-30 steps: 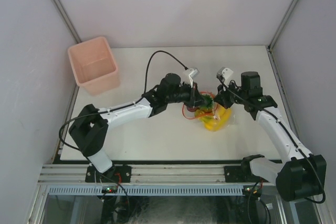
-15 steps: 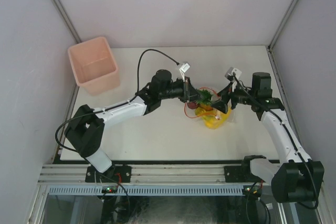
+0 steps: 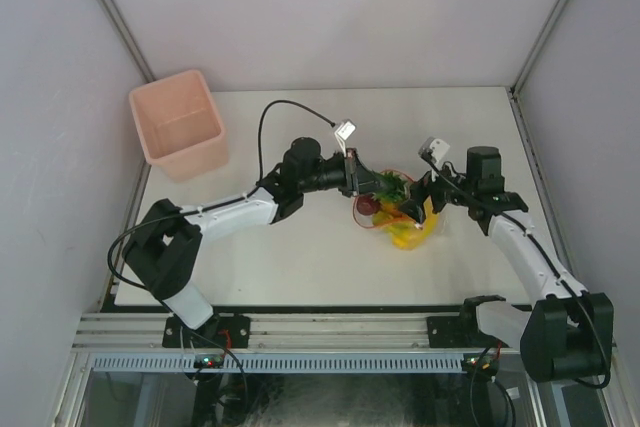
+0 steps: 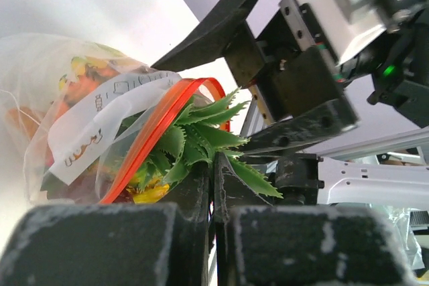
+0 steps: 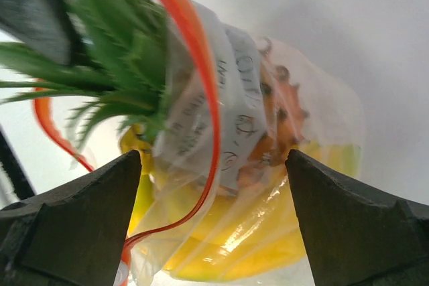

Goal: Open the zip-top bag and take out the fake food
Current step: Pick up the fake fruit from the zipper food storage bag.

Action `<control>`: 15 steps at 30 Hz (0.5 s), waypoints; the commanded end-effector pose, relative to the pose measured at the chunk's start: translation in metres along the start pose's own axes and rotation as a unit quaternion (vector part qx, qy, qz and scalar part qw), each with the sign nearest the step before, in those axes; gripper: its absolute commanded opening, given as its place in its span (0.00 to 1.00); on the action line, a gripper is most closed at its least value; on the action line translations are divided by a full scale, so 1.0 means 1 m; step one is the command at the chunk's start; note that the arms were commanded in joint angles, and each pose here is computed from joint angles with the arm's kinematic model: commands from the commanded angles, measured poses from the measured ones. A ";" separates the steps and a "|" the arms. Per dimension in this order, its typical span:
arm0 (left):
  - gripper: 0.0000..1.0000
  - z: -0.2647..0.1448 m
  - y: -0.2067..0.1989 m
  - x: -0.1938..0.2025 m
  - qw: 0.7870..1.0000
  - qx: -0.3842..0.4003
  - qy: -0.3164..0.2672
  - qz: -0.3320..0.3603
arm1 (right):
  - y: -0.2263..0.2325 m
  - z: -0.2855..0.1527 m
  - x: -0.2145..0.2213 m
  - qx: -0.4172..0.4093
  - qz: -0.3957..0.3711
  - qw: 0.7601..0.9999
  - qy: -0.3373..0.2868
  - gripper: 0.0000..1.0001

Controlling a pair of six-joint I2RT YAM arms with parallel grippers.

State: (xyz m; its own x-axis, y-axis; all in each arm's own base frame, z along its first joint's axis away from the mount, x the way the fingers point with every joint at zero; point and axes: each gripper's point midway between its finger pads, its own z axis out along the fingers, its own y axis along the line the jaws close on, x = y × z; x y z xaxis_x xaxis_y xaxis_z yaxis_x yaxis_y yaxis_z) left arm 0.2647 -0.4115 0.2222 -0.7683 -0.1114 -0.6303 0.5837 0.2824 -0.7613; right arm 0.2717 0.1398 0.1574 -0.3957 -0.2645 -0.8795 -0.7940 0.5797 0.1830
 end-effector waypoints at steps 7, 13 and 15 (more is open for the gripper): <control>0.00 -0.016 -0.037 -0.031 0.995 0.089 -0.053 0.004 | -0.053 0.000 0.017 0.149 -0.027 0.986 0.064 0.87; 0.00 -0.036 -0.038 -0.034 0.989 0.125 -0.073 -0.009 | -0.034 -0.003 0.010 0.090 -0.039 0.994 0.044 0.89; 0.00 -0.037 -0.040 -0.029 0.988 0.144 -0.063 -0.013 | -0.037 -0.005 0.008 0.094 -0.026 0.994 0.041 0.88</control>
State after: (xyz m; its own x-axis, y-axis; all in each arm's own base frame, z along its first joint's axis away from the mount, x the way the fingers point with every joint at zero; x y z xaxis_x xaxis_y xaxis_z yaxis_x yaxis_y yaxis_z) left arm 0.2705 -0.3917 0.2237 -0.7976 -0.1998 -0.5691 0.5392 0.1866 -0.8212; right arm 0.2889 0.1159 0.1297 -0.4424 -0.3639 -0.8197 -0.7119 0.6984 0.0742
